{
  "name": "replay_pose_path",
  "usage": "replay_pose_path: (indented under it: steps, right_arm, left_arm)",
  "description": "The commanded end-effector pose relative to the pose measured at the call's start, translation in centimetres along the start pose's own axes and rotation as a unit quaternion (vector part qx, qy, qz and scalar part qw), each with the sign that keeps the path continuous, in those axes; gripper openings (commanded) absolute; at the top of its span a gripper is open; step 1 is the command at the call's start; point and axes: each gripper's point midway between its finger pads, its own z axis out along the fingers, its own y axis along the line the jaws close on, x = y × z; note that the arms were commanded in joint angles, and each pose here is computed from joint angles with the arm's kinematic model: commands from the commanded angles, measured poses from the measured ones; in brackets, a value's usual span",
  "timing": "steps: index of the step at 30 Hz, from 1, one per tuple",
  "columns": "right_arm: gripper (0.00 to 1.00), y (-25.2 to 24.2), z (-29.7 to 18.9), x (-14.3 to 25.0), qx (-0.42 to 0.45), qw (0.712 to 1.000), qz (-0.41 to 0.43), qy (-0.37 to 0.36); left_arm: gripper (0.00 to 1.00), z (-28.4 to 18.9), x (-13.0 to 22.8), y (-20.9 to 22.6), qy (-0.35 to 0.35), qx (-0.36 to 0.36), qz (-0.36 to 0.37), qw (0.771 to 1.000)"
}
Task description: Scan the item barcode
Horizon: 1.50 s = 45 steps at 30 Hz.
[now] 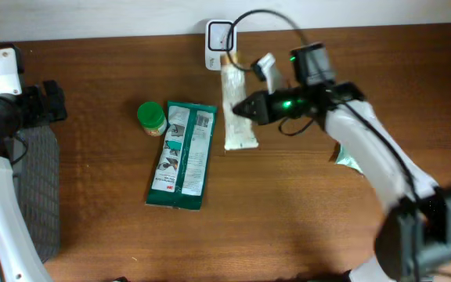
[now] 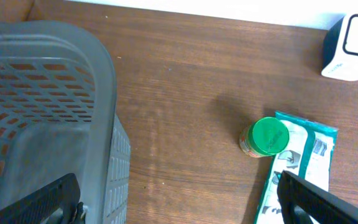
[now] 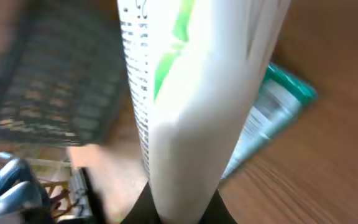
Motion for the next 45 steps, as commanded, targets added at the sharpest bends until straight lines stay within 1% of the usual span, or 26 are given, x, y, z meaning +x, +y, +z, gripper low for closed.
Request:
replay_pose_path:
  steps: [1,3,4,7,9,12,14,16,19,20,21,23,24,25,26,28,32,35,37,42,45]
  right_arm:
    - [0.04,6.4,-4.4,-1.8,-0.112,0.991,-0.061,-0.039]
    - [0.04,8.3,-6.4,-1.9,-0.16,0.984,-0.065,-0.047]
    - [0.04,8.4,-7.1,-2.0,-0.172,0.983,-0.04,-0.048]
    - [0.04,7.9,-7.2,-2.2,-0.161,0.986,-0.02,-0.049]
    - [0.04,5.8,-6.6,-2.7,-0.1,0.993,0.029,-0.057]
    - [0.04,3.5,-6.6,-3.5,-0.027,0.995,0.057,-0.073]
    - [0.04,2.6,-7.0,-5.3,0.056,0.995,0.042,-0.072]
    - [0.04,2.3,-6.9,-7.8,0.154,0.986,-0.007,-0.061]
    - [0.04,-0.6,-5.3,-10.3,0.286,0.955,-0.058,-0.052]
    - [0.04,-2.6,-4.1,-11.2,0.341,0.935,-0.084,-0.048]
    - [0.04,-5.0,-3.2,-12.1,0.399,0.909,-0.111,-0.051]
    - [0.04,-8.5,-1.7,-13.7,0.488,0.856,-0.164,-0.053]
    - [0.04,-10.2,-0.3,-14.6,0.523,0.824,-0.213,-0.045]
    - [0.04,-11.9,1.4,-15.2,0.541,0.797,-0.265,-0.028]
    - [0.04,-13.7,2.2,-15.7,0.569,0.769,-0.29,-0.021]
    - [0.04,-16.6,3.3,-16.0,0.608,0.73,-0.313,-0.014]
    - [0.04,-20.6,6.0,-15.3,0.629,0.688,-0.362,0.022]
    - [0.04,-22.7,7.5,-14.5,0.636,0.663,-0.39,0.049]
    - [0.04,-23.0,7.5,-14.5,0.643,0.656,-0.392,0.051]
    - [0.04,-22.6,7.4,-14.5,0.651,0.65,-0.39,0.05]
    - [0.04,-21.1,6.3,-15.6,0.653,0.649,-0.388,0.035]
  left_arm:
    - [0.99,-0.6,-0.4,-0.1,-0.01,0.003,0.007,1.0]
    - [0.99,-0.6,-0.4,-0.1,-0.01,0.003,0.007,1.0]
    - [0.99,-0.6,-0.4,-0.1,-0.01,0.003,0.007,1.0]
    - [0.99,-0.6,-0.4,-0.1,-0.01,0.003,0.007,1.0]
    - [0.99,-0.6,-0.4,-0.1,-0.01,0.003,0.007,1.0]
    - [0.99,-0.6,-0.4,-0.1,-0.01,0.003,0.007,1.0]
    - [0.99,-0.6,-0.4,-0.1,-0.01,0.003,0.007,1.0]
    - [0.99,-0.6,-0.4,-0.1,-0.01,0.003,0.007,1.0]
    - [0.99,-0.6,-0.4,-0.1,-0.01,0.003,0.007,1.0]
    - [0.99,-0.6,-0.4,-0.1,-0.01,0.003,0.007,1.0]
    - [0.99,-0.6,-0.4,-0.1,-0.01,0.003,0.007,1.0]
    - [0.99,-0.6,-0.4,-0.1,-0.01,0.003,0.007,1.0]
    - [0.99,-0.6,-0.4,-0.1,-0.01,0.003,0.007,1.0]
    - [0.99,-0.6,-0.4,-0.1,-0.01,0.003,0.007,1.0]
    - [0.99,-0.6,-0.4,-0.1,-0.01,0.003,0.007,1.0]
    - [0.99,-0.6,-0.4,-0.1,-0.01,0.003,0.007,1.0]
    - [0.99,-0.6,-0.4,-0.1,-0.01,0.003,0.007,1.0]
    - [0.99,-0.6,-0.4,-0.1,-0.01,0.003,0.007,1.0]
    - [0.99,-0.6,-0.4,-0.1,-0.01,0.003,0.007,1.0]
    - [0.99,-0.6,-0.4,-0.1,-0.01,0.003,0.007,1.0]
    - [0.99,-0.6,-0.4,-0.1,-0.01,0.003,0.007,1.0]
